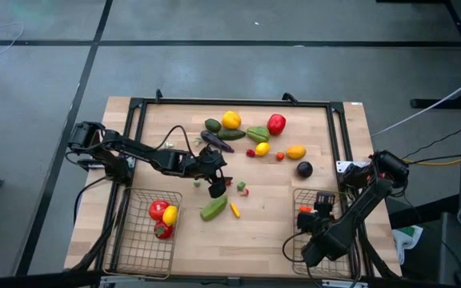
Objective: Sort produce into baskets
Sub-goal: Put the white garlic into the right wire basket, then put the bottom small red chili pepper into the right wire
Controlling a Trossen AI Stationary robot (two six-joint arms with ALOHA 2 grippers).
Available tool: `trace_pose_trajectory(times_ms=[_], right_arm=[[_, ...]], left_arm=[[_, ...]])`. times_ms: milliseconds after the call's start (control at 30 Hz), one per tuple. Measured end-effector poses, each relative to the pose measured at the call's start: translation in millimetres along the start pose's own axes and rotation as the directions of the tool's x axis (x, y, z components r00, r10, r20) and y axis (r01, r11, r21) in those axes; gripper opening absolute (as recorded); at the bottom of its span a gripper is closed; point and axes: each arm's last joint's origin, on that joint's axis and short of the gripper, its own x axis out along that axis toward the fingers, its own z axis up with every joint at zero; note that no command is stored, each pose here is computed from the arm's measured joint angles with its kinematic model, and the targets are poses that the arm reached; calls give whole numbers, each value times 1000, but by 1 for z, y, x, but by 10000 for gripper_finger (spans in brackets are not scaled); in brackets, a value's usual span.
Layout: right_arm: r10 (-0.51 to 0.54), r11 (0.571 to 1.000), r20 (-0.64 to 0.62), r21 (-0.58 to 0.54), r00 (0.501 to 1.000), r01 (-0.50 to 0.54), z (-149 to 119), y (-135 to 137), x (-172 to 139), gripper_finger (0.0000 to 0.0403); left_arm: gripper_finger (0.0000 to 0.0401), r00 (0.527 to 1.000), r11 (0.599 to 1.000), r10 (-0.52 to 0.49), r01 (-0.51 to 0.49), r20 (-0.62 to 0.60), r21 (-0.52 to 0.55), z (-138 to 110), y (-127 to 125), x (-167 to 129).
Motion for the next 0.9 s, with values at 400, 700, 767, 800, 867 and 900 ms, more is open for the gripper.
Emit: trace_pose_trajectory(times_ms=[400,700,767,800,867,900], right_arm=[[-1,1000,0,-7,1000,1,0,0,0,265],[-1,1000,2,-8,1000,1,0,0,0,344],[-1,1000,2,-8,1000,1,0,0,0,350],[-1,1000,2,-8,1000,1,0,0,0,352],[-1,1000,2,-8,1000,1,0,0,0,353],[-1,1000,2,-8,1000,1,0,0,0,354]], left_arm=[[292,1000,1000,21,-21,-23,6,-5,2,9],[292,987,996,76,-67,-140,66,-35,4,41],[292,983,994,87,-73,-161,86,-40,5,46],[292,982,993,90,-75,-168,95,-42,5,47],[292,980,991,95,-76,-177,109,-45,6,50],[292,979,990,95,-75,-178,117,-45,6,51]])
